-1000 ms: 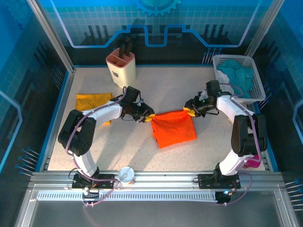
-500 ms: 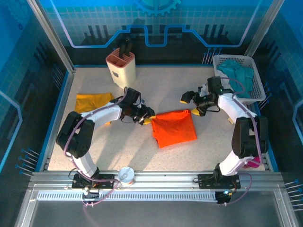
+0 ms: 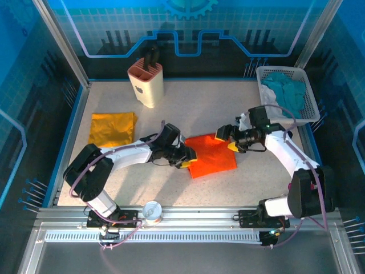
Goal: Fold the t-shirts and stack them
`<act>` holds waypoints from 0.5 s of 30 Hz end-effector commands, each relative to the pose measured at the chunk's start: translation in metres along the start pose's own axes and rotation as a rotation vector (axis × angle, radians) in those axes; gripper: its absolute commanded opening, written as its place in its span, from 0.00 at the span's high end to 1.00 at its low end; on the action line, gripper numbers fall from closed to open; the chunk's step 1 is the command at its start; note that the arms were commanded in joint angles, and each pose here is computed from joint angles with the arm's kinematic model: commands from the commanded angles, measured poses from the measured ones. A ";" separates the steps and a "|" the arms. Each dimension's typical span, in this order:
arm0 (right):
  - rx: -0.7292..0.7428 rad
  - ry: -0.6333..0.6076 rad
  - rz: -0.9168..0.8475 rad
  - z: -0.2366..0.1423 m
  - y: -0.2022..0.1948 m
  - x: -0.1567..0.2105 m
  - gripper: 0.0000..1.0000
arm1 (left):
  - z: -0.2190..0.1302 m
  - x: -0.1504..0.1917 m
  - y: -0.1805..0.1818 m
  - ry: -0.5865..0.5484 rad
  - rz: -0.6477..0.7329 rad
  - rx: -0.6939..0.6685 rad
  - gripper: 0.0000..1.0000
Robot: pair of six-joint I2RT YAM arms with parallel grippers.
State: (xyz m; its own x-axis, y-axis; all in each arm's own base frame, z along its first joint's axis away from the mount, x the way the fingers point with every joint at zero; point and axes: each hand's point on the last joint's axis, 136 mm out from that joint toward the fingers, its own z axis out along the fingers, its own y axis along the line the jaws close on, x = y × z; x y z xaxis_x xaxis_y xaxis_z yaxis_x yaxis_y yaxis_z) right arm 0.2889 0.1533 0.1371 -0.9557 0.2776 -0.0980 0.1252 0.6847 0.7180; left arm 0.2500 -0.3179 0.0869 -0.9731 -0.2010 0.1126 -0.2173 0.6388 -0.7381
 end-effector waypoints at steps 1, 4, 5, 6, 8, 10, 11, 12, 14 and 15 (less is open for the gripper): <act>-0.072 -0.006 0.034 0.008 0.010 0.010 0.11 | -0.009 -0.001 -0.050 -0.037 0.057 0.075 0.61; -0.113 -0.018 0.075 0.019 0.010 0.014 0.11 | 0.006 -0.001 -0.054 -0.024 0.058 0.069 0.65; -0.119 -0.025 0.087 0.022 0.009 0.014 0.11 | 0.012 -0.001 -0.055 -0.012 0.050 0.074 0.66; -0.133 -0.029 0.093 0.027 0.010 0.014 0.11 | 0.019 -0.004 -0.054 -0.009 0.041 0.083 0.67; -0.147 -0.026 0.106 0.035 0.010 0.014 0.11 | 0.033 -0.011 -0.048 -0.014 0.013 0.093 0.70; -0.144 -0.020 0.114 0.045 0.005 0.014 0.11 | 0.048 -0.017 -0.035 -0.018 -0.006 0.071 0.71; -0.141 -0.021 0.117 0.050 0.000 0.013 0.11 | 0.055 -0.019 -0.027 -0.014 -0.018 0.049 0.72; -0.139 -0.020 0.118 0.054 -0.004 0.014 0.12 | 0.062 -0.020 -0.016 -0.006 -0.033 0.029 0.72; -0.131 -0.012 0.115 0.062 -0.013 0.016 0.12 | 0.071 -0.021 0.002 0.008 -0.070 0.009 0.73; -0.129 -0.001 0.112 0.065 -0.018 0.018 0.12 | 0.073 -0.022 0.013 0.004 -0.091 0.001 0.74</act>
State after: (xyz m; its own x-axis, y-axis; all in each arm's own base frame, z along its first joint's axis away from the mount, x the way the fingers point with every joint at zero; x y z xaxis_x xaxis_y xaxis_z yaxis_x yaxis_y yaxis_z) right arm 0.2830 0.1848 0.0846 -0.9340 0.3573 0.0048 0.2232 0.5727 0.7888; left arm 0.2738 -0.3673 0.0453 -0.9647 -0.2157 0.1513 -0.2551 0.6217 -0.7406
